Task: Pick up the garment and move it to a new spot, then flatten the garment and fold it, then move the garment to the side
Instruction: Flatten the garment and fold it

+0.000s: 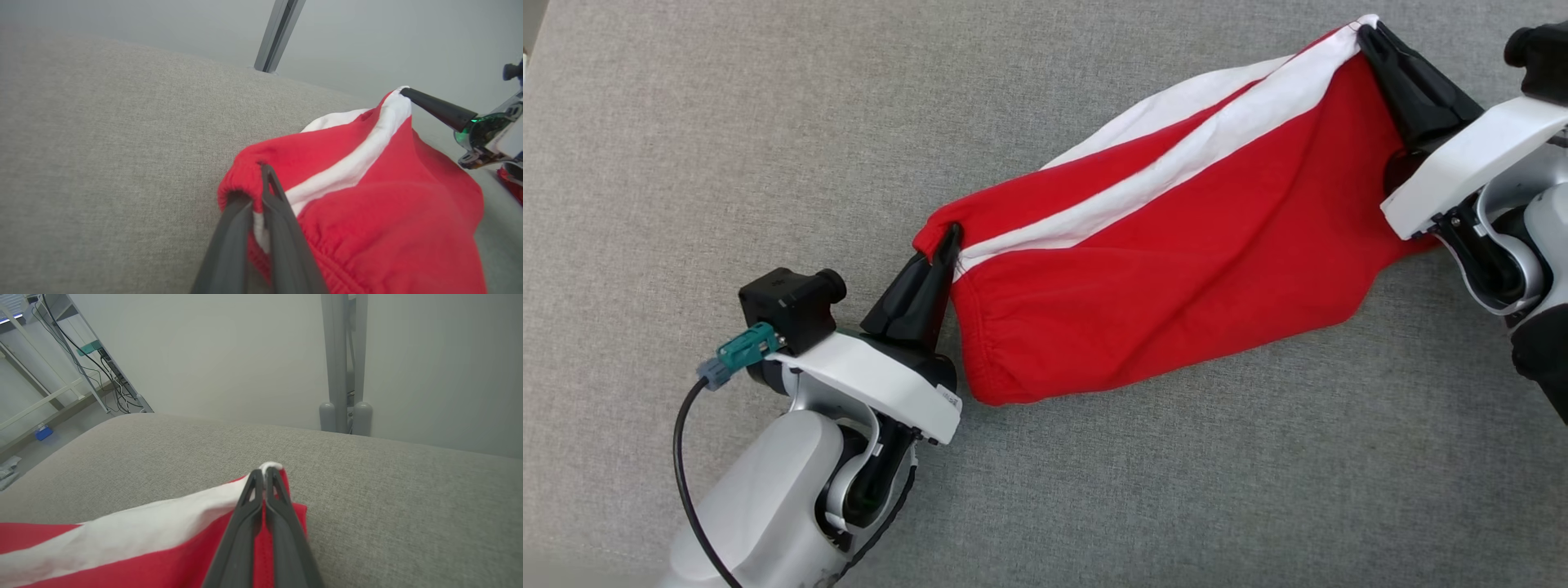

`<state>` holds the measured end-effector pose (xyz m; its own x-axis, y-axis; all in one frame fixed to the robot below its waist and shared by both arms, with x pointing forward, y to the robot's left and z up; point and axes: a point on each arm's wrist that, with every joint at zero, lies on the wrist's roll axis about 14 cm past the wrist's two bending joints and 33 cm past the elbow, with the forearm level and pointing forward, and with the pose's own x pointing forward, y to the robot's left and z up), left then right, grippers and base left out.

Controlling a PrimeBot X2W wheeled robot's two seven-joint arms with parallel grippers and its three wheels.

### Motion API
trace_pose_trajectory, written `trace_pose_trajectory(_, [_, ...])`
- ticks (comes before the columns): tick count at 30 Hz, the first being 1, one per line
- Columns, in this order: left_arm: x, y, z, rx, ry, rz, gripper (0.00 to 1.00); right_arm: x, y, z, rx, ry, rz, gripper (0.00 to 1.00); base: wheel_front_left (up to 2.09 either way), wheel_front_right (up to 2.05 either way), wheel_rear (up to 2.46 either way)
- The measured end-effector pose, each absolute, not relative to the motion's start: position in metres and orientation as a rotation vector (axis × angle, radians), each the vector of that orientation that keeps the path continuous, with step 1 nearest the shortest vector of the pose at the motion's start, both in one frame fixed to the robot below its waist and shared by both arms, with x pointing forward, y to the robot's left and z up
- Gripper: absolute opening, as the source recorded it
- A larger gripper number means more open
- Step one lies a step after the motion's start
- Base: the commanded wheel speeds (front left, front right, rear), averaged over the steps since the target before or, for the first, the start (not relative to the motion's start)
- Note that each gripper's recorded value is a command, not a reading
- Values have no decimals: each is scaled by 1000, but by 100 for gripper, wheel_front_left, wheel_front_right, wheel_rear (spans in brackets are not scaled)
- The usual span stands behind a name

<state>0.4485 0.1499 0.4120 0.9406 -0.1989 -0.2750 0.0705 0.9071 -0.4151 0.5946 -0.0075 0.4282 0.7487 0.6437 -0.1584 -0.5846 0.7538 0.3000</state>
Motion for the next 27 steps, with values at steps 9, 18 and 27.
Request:
trace_pose_trajectory(9, [458,166,436,-413,185,-66,100,593,-22,448,274,175,641,100,0,0,0])
trace_pose_trajectory(18, [469,190,499,-251,-40,23,100,593,-90,500,259,-20,459,100,0,0,0])
trace_pose_trajectory(27, [458,195,528,-127,-150,61,100,529,-126,505,203,-92,334,100,0,0,0])
